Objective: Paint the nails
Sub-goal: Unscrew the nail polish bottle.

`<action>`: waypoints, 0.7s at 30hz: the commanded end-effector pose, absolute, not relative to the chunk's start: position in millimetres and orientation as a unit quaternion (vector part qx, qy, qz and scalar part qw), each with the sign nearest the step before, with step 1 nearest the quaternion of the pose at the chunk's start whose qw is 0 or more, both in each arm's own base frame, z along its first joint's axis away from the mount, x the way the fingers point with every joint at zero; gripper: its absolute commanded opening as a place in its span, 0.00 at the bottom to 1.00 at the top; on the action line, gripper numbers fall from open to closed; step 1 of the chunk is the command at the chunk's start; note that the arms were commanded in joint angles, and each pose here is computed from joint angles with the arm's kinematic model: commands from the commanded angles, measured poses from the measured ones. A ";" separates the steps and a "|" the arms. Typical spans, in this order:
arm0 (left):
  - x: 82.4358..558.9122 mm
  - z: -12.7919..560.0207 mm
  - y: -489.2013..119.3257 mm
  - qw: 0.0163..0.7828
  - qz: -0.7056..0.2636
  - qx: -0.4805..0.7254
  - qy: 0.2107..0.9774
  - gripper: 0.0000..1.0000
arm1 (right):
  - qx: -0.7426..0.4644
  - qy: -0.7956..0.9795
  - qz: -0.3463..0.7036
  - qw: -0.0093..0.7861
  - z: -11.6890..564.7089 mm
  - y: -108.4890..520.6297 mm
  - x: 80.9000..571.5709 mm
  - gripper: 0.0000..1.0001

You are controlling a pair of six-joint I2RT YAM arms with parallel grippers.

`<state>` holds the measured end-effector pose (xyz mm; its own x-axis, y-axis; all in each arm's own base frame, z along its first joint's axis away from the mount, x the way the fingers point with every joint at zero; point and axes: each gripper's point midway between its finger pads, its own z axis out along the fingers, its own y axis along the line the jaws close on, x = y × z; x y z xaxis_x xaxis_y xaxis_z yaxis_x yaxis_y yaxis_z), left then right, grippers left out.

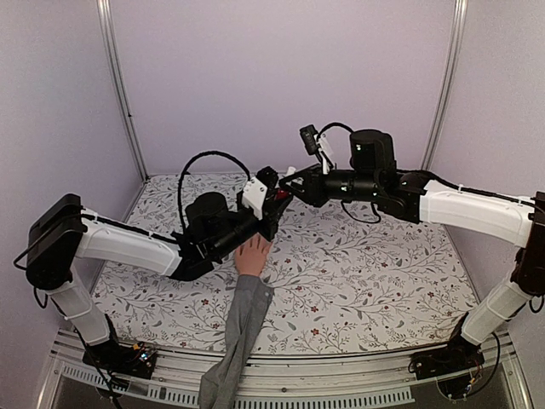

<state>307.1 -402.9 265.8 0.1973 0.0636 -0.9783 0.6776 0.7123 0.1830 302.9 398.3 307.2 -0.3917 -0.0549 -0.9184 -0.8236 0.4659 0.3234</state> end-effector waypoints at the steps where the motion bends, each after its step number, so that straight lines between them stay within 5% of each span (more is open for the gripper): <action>1: 306.2 271.0 -411.3 0.712 -0.209 0.318 0.590 0.00 | -0.300 0.714 0.424 0.469 321.0 400.3 307.4 0.10; 9: 294.0 273.7 -417.5 0.704 -0.244 0.345 0.570 0.00 | -0.344 0.682 0.436 0.476 328.3 402.0 292.1 0.00; 21: 221.0 297.5 -416.4 0.608 -0.483 0.459 0.432 0.00 | -0.469 0.595 0.440 0.482 335.9 402.0 250.4 0.00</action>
